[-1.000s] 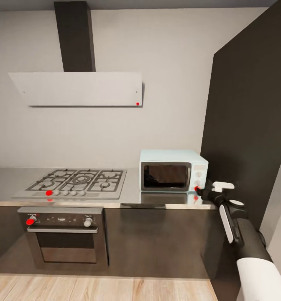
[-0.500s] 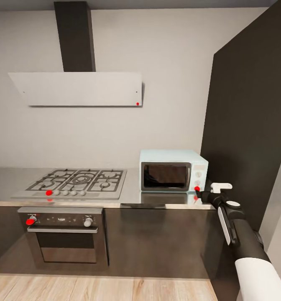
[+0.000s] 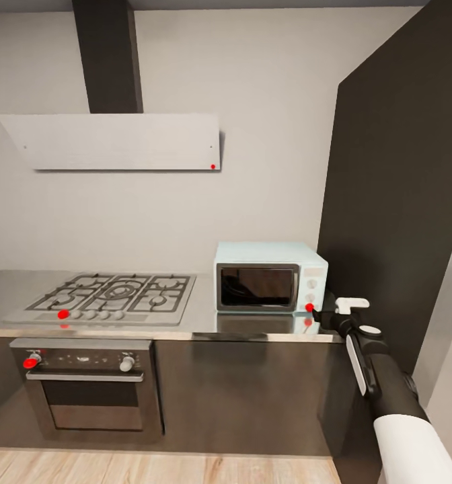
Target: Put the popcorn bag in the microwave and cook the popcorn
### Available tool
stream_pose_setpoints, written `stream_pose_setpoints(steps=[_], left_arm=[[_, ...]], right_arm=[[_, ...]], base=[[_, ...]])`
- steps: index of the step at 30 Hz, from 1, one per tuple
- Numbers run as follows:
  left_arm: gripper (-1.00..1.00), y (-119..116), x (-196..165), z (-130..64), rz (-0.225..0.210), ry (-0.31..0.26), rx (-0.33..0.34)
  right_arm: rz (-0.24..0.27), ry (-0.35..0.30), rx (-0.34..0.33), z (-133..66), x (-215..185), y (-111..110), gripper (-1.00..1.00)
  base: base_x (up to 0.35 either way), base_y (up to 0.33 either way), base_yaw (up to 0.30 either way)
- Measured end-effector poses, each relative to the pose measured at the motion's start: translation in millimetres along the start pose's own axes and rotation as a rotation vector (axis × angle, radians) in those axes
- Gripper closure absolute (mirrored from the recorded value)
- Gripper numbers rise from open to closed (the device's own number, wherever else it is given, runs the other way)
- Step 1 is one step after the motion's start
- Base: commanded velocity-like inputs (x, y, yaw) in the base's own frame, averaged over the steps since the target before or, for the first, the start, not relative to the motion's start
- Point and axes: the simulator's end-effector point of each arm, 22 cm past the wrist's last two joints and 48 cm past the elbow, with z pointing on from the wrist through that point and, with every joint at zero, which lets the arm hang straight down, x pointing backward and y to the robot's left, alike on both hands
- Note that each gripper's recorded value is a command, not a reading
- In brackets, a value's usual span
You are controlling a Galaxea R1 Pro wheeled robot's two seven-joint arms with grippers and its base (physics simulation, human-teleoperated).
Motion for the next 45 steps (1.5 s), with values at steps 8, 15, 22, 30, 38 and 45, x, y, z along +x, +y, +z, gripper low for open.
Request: stream_pose_setpoints(steps=[8,15,22,30,38,45], left_arm=[[-1.00,2,-1,-0.2,0.002,-0.002,-0.002],[-1.00,2,-1,-0.1,0.002,-0.002,-0.003],[-1.00,1,-1,0.0,0.004,-0.002,-0.002],[-1.00,1,-1,0.0,0.004,-0.002,-0.001],[-1.00,1,0,-0.1,0.005,-0.002,-0.001],[-1.00,1,-1,-0.1,0.003,-0.002,-0.001]], right_arm=[[0.015,0.001,-0.020,-0.2,2,15,-1.00],[0.017,0.034,-0.032,4.0,16,17,-1.00],[0.012,0.076,-0.035,11.1,41,15,-1.00],[0.006,0.069,-0.076,12.5,43,15,-1.00],[0.005,0.062,-0.080,11.5,40,14,-1.00],[0.005,0.066,-0.073,12.0,42,11,-1.00]], base=[[0.224,0.000,0.000],[0.182,0.000,0.000],[0.004,0.000,0.000],[0.000,0.000,0.000],[0.057,0.000,0.000],[0.216,0.000,0.000]])
